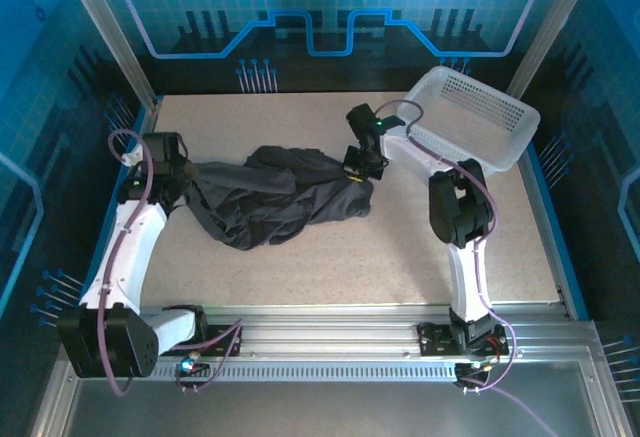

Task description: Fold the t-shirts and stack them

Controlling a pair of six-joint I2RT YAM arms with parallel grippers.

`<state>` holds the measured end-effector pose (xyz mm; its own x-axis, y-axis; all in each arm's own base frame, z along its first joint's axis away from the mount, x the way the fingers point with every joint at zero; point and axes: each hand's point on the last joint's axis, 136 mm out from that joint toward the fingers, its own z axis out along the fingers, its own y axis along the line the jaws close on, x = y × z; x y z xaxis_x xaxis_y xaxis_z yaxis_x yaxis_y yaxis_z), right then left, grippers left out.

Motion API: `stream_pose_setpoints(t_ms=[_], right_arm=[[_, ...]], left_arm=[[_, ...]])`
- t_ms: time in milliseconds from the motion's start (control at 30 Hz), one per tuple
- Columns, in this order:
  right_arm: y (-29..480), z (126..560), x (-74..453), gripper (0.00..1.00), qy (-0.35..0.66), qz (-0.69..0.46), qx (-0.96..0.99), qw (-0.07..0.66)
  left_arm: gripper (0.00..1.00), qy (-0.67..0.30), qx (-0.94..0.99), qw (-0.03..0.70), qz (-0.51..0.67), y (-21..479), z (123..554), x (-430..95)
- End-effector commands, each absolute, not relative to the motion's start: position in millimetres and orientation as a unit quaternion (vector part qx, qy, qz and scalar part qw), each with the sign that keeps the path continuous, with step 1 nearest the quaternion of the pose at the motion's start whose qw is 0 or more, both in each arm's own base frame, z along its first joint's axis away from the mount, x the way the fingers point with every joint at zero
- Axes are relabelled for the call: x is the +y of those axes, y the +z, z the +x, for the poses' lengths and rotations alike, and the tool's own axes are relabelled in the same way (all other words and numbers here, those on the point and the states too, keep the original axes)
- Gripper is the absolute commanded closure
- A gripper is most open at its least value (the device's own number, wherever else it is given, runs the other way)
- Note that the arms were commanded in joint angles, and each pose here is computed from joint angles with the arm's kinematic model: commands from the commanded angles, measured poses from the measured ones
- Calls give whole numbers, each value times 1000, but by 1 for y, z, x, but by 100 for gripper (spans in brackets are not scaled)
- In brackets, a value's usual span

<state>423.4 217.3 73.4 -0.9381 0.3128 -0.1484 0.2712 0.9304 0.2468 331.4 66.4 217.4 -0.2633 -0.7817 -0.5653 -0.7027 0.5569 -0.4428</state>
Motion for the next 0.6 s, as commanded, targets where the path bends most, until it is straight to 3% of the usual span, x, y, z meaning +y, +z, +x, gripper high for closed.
stream_pose_setpoints(t_ms=[0,233,300,433,500,533,567], right_arm=[[87,380,164,100,27,193,977,88],[63,316,160,99,49,183,981,38],[61,314,161,85,47,176,983,29],[96,354,169,51,65,164,979,99],[112,380,176,45,63,158,978,118],[114,391,180,45,65,158,978,121],[113,403,184,44,65,161,977,120]], left_arm=[[100,-74,778,392,-485,228,340,67],[100,-46,790,363,-492,188,329,73],[100,-29,797,348,-493,177,328,80],[100,-2,809,317,-496,159,330,94],[100,-7,821,295,-490,146,337,94],[94,-13,828,277,-487,139,341,92],[81,-14,835,257,-487,132,344,91]])
